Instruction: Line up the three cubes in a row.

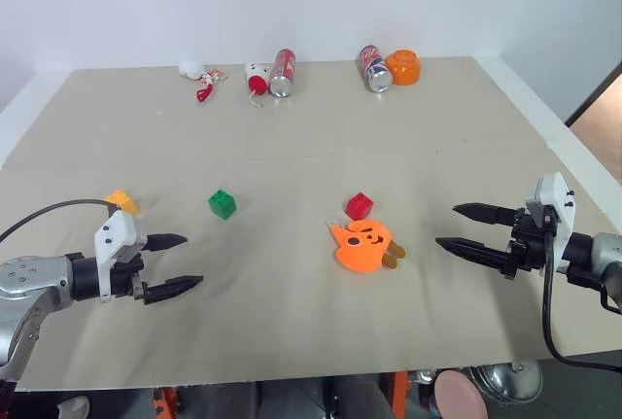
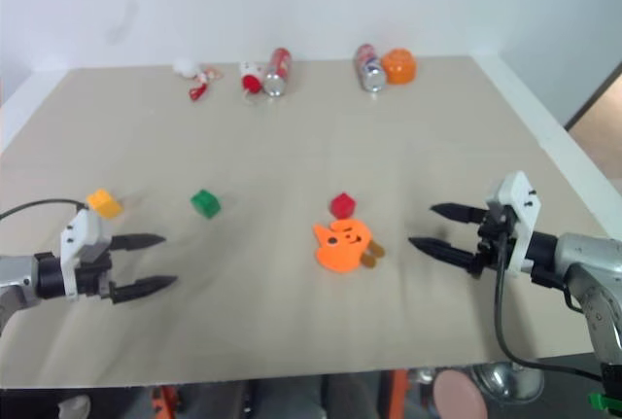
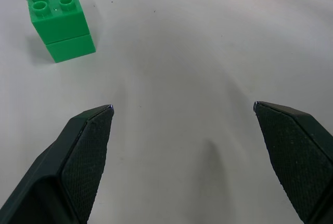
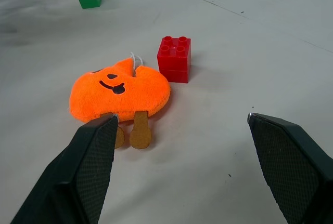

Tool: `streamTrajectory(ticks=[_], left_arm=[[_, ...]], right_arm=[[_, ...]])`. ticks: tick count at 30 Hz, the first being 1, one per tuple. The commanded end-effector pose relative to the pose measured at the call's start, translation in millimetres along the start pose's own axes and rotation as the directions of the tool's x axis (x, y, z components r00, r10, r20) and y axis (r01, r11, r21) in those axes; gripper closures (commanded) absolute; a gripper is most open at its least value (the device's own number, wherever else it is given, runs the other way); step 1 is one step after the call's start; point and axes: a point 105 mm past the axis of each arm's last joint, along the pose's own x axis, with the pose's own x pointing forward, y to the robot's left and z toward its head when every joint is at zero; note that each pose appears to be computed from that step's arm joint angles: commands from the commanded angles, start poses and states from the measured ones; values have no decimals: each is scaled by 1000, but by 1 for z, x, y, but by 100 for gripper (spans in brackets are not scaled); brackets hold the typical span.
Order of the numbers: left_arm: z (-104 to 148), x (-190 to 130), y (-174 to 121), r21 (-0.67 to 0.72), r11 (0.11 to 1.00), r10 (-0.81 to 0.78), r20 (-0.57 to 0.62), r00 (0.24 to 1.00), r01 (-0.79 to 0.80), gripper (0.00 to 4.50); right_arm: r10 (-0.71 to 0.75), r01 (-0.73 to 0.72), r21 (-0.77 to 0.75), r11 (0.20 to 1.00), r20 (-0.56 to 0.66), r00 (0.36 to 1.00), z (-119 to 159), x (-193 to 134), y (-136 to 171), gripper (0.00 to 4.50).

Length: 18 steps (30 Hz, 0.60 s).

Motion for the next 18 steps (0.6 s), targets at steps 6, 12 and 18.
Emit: streamTrajectory(ticks=[6, 12, 18], left_arm=[[59, 24, -27, 137, 962, -255, 154, 955, 235, 3], [71, 43, -42, 255, 892, -412, 122, 903, 373, 3], [64, 57, -52, 319, 850, -468, 95, 879, 419, 3]], right_arm=[[254, -253, -186, 950, -18, 967, 40, 30, 41, 37], [327, -345, -248, 905, -112, 938, 34, 50, 43, 37], [329, -370, -313, 875, -177, 928, 21, 78, 30, 37]])
